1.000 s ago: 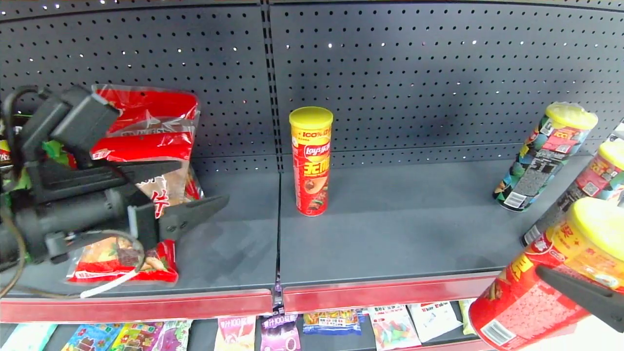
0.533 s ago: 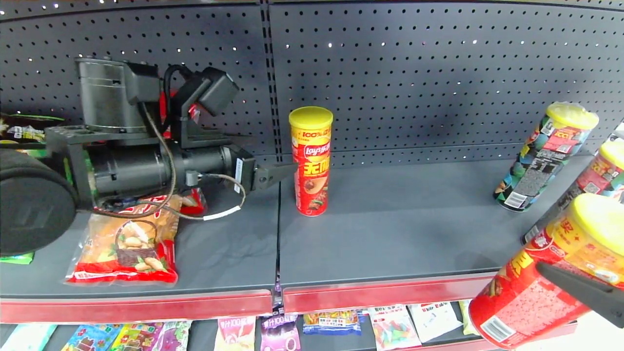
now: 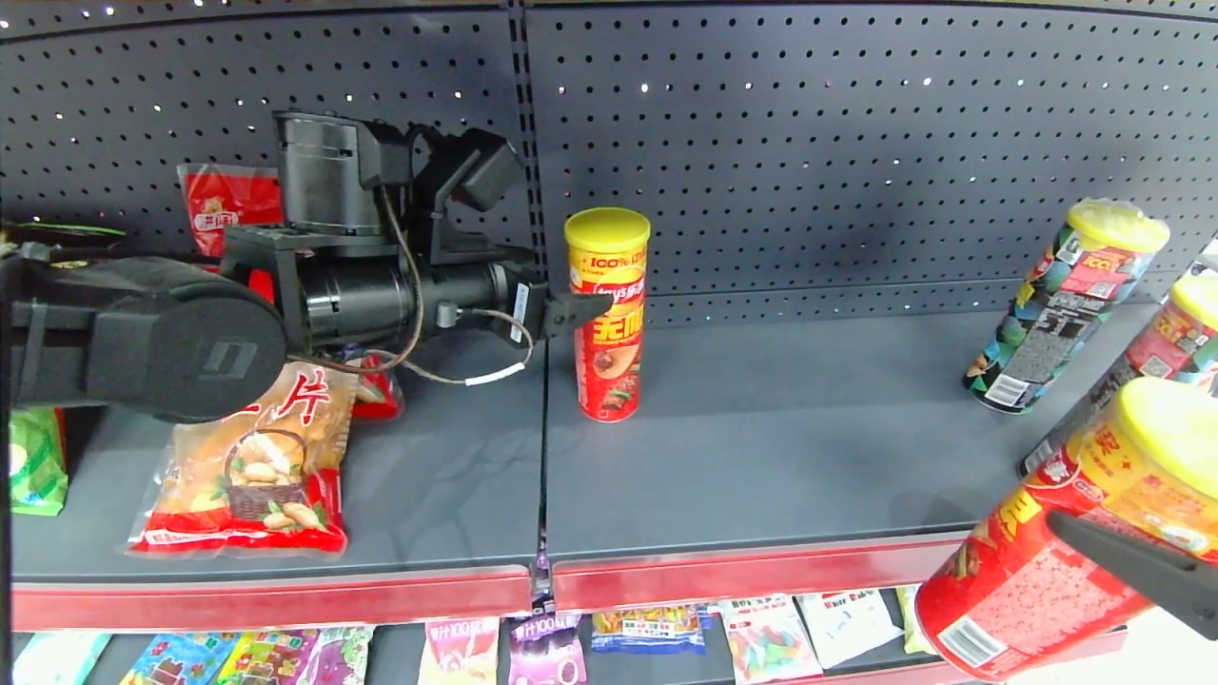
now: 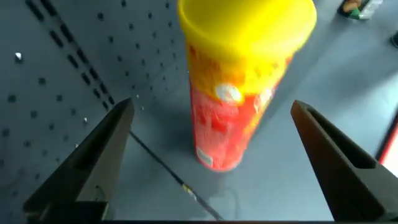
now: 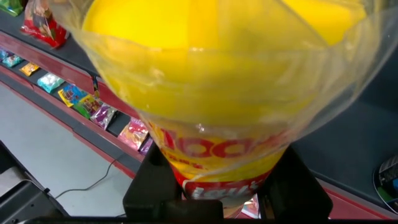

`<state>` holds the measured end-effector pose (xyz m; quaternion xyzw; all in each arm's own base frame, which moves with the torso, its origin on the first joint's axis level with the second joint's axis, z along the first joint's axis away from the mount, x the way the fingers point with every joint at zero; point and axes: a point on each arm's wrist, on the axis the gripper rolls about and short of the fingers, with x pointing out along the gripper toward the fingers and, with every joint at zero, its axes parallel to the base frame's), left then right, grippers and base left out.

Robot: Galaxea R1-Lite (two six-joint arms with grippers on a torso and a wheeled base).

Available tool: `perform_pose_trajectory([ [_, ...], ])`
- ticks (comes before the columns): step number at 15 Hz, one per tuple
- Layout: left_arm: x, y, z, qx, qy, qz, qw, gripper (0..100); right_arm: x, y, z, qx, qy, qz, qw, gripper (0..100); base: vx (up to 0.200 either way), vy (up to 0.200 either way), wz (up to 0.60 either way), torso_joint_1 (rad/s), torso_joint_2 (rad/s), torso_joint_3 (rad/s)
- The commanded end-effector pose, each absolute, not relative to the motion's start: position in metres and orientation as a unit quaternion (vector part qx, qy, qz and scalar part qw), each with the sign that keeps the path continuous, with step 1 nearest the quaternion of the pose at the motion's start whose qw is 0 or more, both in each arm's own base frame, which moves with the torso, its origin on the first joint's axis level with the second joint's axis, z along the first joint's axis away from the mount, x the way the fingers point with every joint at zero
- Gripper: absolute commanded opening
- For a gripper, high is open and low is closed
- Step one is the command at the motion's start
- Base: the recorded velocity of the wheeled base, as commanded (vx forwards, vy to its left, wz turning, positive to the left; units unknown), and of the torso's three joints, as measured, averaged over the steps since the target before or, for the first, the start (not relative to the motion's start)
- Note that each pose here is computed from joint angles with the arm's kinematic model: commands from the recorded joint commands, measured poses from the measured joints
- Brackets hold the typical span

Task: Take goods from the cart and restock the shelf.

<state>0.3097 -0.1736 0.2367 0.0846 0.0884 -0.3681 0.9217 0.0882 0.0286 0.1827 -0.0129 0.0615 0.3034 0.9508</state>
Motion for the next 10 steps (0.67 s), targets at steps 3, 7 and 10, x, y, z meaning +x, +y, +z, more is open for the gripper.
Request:
perform_pose_trajectory([
  [3,0.322,-0.186,0.233,0.085,0.086,-0.376,0.919,100,0.089,0.029,0.182,-0.013,0.064,0.303,0.951,0,0.000,0.000,0.00,0.000,0.00,0.000],
  [7,0.329,-0.197,0.227,0.085,0.077,-0.381,0.917,100,0.089,0.028,0.181,-0.012,0.065,0.303,0.951,0,0.000,0.000,0.00,0.000,0.00,0.000],
  [10,0.336,-0.203,0.224,0.085,0.076,-0.381,0.918,100,0.088,0.028,0.180,-0.012,0.067,0.303,0.951,0,0.000,0.000,0.00,0.000,0.00,0.000],
])
